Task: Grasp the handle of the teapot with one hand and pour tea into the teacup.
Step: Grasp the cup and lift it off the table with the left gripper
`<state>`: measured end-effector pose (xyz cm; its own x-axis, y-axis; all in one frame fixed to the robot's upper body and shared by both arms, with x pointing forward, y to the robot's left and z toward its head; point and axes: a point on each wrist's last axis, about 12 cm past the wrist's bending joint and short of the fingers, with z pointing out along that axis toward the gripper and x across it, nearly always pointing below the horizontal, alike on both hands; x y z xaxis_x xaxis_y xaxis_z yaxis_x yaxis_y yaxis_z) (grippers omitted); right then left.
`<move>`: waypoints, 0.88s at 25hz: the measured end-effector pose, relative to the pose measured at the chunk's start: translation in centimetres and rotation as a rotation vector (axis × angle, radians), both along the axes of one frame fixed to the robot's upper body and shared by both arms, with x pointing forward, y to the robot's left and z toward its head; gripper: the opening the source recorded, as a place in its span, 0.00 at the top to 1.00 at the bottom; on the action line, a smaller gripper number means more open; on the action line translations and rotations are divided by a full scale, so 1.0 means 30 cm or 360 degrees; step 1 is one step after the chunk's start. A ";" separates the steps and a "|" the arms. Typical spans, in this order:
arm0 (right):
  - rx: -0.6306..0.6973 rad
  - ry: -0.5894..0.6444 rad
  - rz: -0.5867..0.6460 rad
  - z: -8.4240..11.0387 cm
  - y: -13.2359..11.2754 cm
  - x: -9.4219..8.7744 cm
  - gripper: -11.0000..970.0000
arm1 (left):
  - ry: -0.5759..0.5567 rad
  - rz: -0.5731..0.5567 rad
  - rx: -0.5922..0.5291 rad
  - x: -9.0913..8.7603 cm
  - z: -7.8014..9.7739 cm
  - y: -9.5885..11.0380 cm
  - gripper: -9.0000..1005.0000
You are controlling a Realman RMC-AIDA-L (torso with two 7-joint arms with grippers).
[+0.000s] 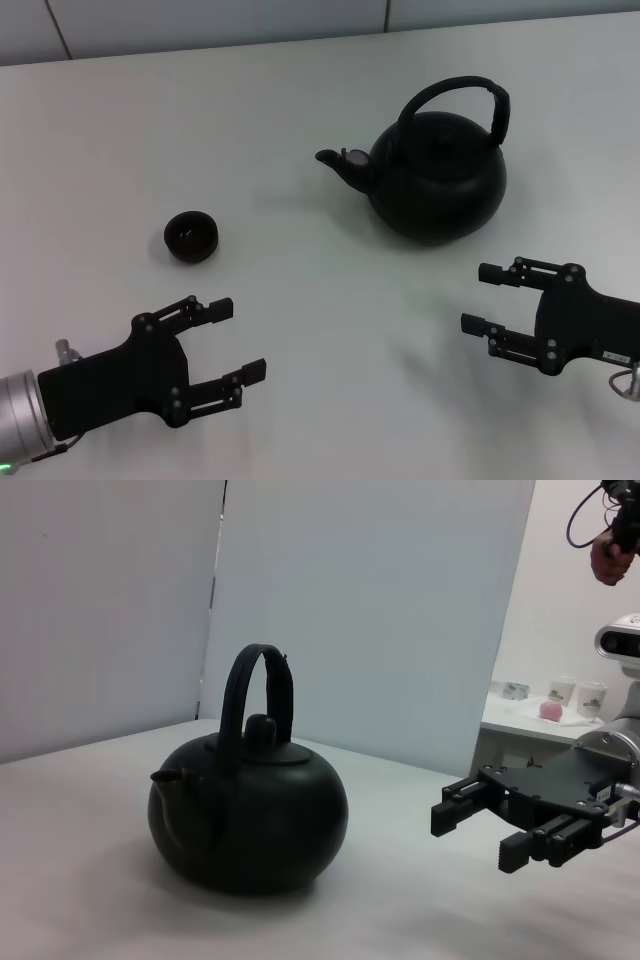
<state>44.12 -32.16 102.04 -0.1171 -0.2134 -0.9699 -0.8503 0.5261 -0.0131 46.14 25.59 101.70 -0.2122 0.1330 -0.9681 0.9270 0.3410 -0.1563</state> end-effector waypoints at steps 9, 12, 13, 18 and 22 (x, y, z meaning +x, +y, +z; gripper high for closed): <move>-0.0003 -0.0004 0.0000 0.000 0.006 0.006 0.37 | -0.0010 0.0009 -0.0006 0.002 0.002 0.000 0.19; -0.0003 -0.0002 -0.0001 -0.001 0.006 0.006 0.37 | -0.0010 0.0009 -0.0008 0.002 0.002 0.000 0.19; -0.0002 -0.0003 -0.0005 -0.001 0.005 0.006 0.37 | -0.0012 0.0009 -0.0012 0.003 0.004 0.000 0.19; 0.0015 0.0024 -0.0022 -0.001 0.003 0.006 0.37 | -0.0012 0.0014 -0.0017 0.005 0.005 0.000 0.19; 0.0016 0.0028 -0.0026 -0.002 0.002 0.005 0.37 | -0.0006 0.0065 -0.0059 0.008 0.009 0.001 0.19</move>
